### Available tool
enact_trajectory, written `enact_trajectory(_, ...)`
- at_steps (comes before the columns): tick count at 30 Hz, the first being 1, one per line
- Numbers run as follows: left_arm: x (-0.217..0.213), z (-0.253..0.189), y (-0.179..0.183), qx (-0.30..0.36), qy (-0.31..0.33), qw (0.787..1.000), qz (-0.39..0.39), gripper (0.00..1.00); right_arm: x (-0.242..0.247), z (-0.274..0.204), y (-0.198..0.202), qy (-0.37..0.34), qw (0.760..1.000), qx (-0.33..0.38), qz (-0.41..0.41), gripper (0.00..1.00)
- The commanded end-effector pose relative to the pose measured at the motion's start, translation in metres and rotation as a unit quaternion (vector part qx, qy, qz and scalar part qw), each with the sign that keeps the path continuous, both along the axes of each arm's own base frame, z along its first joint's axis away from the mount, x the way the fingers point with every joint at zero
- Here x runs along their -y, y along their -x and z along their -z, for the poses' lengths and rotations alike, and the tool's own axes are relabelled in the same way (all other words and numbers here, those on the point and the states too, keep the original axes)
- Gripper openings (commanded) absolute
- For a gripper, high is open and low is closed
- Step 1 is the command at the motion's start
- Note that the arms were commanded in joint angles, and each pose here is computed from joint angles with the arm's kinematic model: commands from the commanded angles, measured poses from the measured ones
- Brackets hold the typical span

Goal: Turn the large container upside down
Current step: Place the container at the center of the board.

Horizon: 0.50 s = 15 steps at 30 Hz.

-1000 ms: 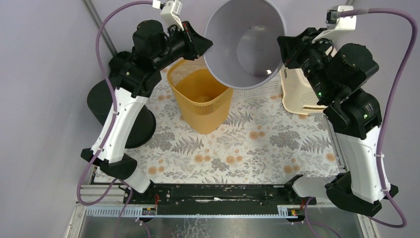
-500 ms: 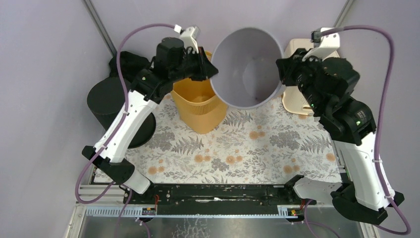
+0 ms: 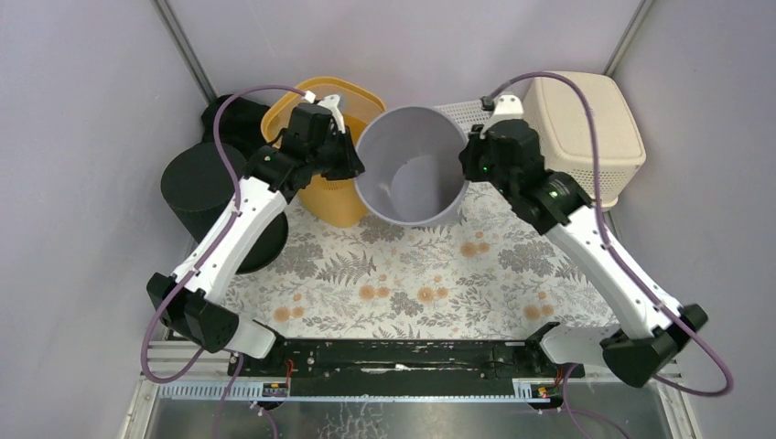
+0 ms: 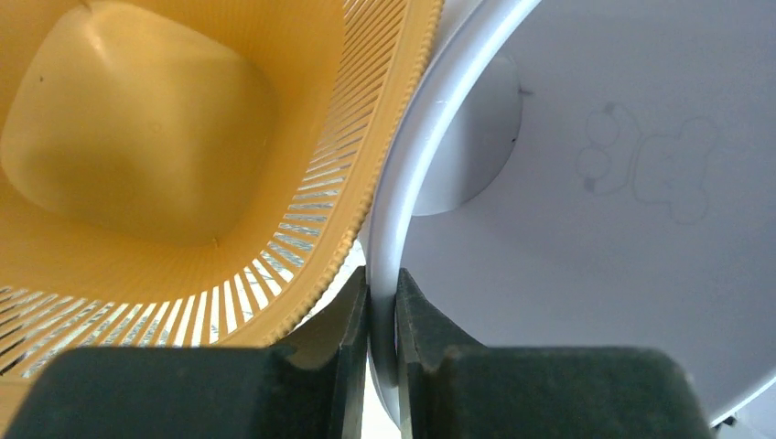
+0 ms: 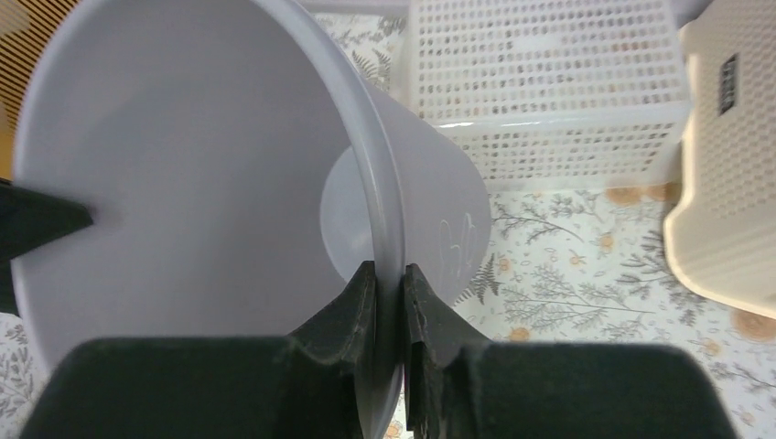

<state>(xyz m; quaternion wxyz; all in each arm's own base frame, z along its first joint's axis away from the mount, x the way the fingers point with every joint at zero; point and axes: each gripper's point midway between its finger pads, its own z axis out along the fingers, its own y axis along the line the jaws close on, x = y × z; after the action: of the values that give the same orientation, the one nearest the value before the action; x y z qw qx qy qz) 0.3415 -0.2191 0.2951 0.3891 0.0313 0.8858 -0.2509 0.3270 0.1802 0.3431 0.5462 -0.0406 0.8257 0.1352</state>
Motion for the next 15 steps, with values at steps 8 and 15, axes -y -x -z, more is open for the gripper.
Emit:
enact_trajectory(8,0.039,-0.072,0.034,0.025,0.123,0.981,0.145,0.16,-0.07,-0.02,0.026,-0.082,0.984,-0.032,-0.156,0.0)
enact_trajectory(15,0.036,-0.073,0.077,-0.023,0.127,0.977,0.172,0.21,-0.071,-0.006,0.07,-0.085,0.966,-0.128,-0.206,0.0)
